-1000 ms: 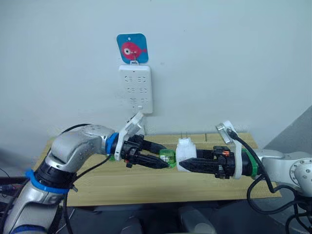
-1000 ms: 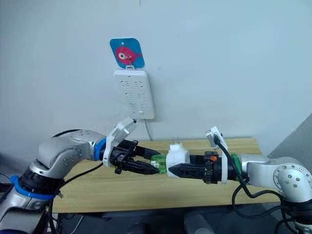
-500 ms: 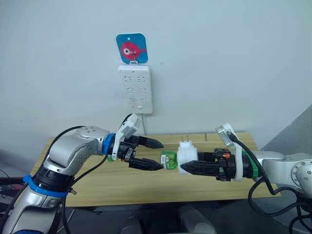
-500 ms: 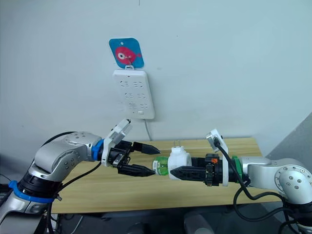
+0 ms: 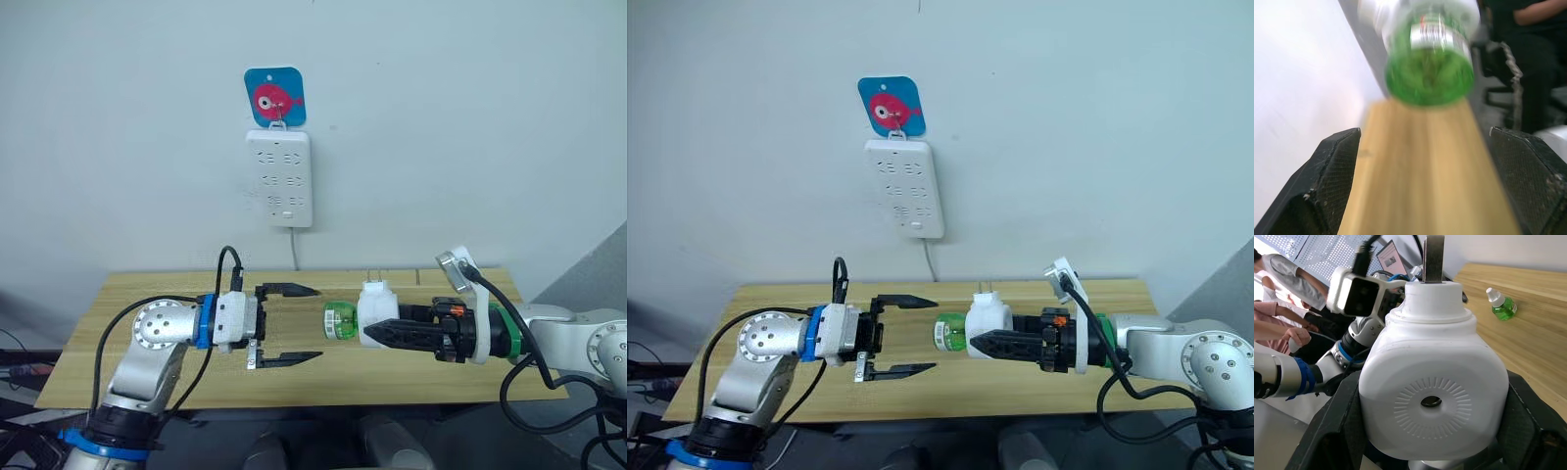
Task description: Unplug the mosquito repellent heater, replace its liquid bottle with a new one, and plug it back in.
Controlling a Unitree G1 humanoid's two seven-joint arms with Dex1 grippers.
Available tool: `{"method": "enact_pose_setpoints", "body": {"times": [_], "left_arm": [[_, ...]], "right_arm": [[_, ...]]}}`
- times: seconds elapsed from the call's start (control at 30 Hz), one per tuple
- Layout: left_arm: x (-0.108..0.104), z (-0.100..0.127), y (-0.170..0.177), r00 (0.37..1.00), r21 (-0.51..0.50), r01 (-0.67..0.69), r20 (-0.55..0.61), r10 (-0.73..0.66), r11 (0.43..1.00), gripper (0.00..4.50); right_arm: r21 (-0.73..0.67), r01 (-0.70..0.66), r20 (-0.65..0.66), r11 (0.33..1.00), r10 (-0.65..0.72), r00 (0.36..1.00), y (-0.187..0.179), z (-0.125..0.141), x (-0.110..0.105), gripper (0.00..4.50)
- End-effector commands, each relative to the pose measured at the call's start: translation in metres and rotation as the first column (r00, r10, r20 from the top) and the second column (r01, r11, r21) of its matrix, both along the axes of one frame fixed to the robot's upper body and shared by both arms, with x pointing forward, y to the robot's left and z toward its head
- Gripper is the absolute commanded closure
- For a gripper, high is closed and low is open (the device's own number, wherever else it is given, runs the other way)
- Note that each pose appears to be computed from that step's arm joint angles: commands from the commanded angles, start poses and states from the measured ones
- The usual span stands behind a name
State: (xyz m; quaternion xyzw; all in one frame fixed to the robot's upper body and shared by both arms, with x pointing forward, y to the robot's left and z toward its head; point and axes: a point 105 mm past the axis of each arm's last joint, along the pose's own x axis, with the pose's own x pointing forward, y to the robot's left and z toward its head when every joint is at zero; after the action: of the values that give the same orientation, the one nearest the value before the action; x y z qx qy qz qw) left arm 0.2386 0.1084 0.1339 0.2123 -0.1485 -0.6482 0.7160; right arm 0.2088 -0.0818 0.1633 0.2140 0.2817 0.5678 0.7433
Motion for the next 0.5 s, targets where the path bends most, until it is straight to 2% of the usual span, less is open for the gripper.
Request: {"method": "enact_pose_setpoints", "body": {"times": [0.03,0.5], "left_arm": [[0.006,0.013,-0.010,0.993,-0.047,-0.008,0.114,0.013,0.999,0.06],[0.000,0.023,-0.031,0.985,-0.095,0.078,0.160,-0.062,0.992,0.06]], "right_arm": [[0.053,-0.011,0.033,0.999,0.010,0.999,0.002,0.015,0.000,1.48],[0.051,-0.004,0.036,0.999,0.003,0.999,0.004,0.014,0.001,1.48]]}}
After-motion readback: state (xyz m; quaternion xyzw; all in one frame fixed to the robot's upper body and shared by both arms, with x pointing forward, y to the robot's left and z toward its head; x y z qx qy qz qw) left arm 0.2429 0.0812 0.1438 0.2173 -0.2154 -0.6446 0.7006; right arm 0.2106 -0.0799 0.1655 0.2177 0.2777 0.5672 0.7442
